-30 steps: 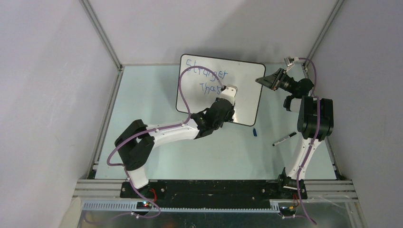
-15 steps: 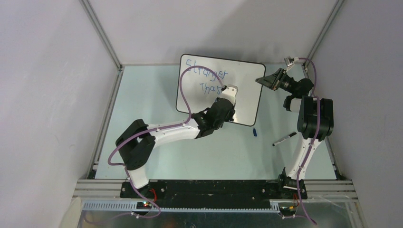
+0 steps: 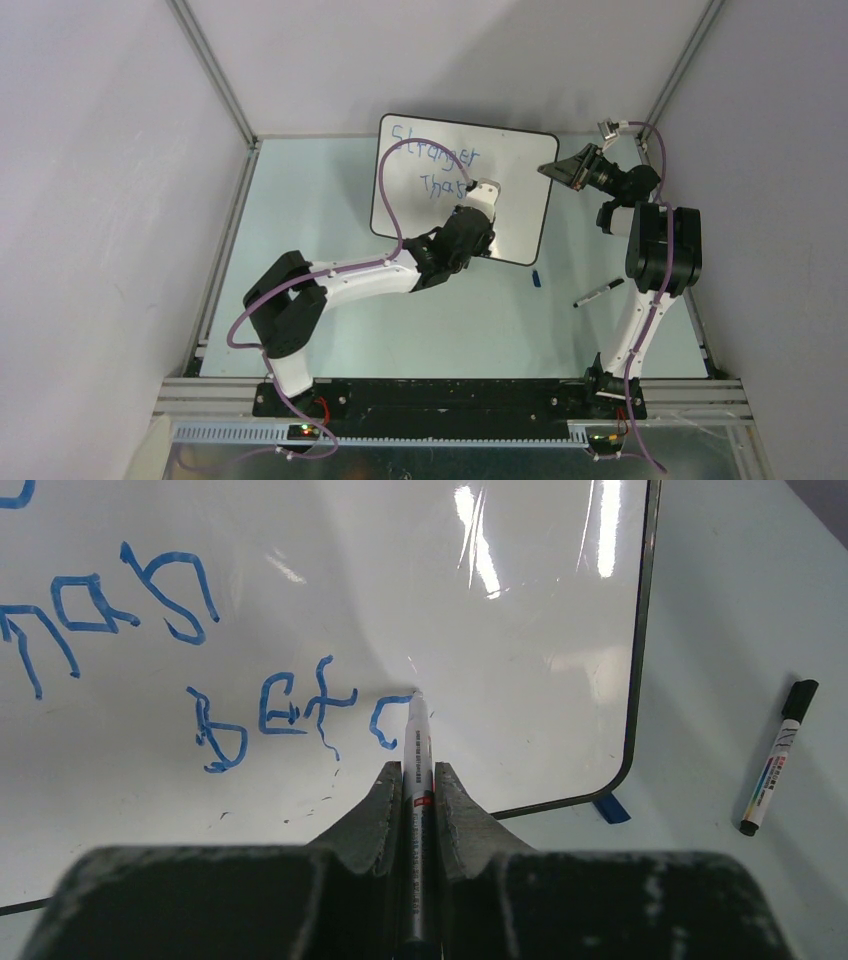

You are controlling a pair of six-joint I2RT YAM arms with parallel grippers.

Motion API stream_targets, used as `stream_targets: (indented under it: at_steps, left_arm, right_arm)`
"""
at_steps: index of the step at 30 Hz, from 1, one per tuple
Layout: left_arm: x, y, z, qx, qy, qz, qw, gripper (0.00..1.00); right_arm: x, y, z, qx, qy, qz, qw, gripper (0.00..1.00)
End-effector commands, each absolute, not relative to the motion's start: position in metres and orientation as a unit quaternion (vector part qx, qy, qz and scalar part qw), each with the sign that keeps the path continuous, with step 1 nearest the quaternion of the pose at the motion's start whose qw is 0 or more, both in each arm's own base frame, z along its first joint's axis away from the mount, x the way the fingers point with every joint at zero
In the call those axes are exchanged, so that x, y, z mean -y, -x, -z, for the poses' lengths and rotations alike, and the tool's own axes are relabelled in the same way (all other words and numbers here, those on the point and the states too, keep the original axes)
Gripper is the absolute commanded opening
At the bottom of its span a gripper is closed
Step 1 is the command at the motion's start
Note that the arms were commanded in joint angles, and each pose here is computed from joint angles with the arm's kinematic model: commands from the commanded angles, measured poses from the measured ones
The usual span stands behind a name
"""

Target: Write a sentence on the whiteboard

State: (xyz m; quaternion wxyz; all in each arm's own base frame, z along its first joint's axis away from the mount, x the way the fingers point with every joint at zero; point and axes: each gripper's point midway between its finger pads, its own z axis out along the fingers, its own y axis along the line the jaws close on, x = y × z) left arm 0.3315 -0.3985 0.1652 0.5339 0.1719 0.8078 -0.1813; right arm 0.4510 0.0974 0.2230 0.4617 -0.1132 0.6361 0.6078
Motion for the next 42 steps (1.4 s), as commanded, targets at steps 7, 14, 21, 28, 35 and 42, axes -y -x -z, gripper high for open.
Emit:
stream_targets:
  at_steps: [7, 14, 21, 28, 35, 42]
  left_arm:
    - [0.401, -0.338, -0.181, -0.797, -0.165, 0.179, 0.552, 0.0]
    - [0.402, -0.338, -0.177, -0.799, -0.165, 0.178, 0.55, 0.0]
    - [0.403, -0.339, -0.172, -0.801, -0.166, 0.177, 0.547, 0.0]
    - [0.403, -0.341, -0.171, -0.802, -0.166, 0.176, 0.547, 0.0]
    - [0.398, -0.336, -0.167, -0.806, -0.168, 0.176, 0.54, 0.0]
    - [0.394, -0.33, -0.16, -0.809, -0.17, 0.178, 0.533, 0.0]
  right_arm:
    - [-0.099, -0.439, -0.263, -0.616, 0.137, -0.605, 0.485, 0.0]
    - [-0.099, -0.439, -0.263, -0.616, 0.138, -0.605, 0.486, 0.0]
    - [-0.099, -0.44, -0.262, -0.616, 0.137, -0.605, 0.485, 0.0]
    - [-0.099, -0.439, -0.263, -0.616, 0.138, -0.605, 0.486, 0.0]
    - [-0.099, -0.439, -0.263, -0.616, 0.137, -0.605, 0.485, 0.0]
    - [-0.098, -0.439, -0.263, -0.616, 0.138, -0.605, 0.486, 0.0]
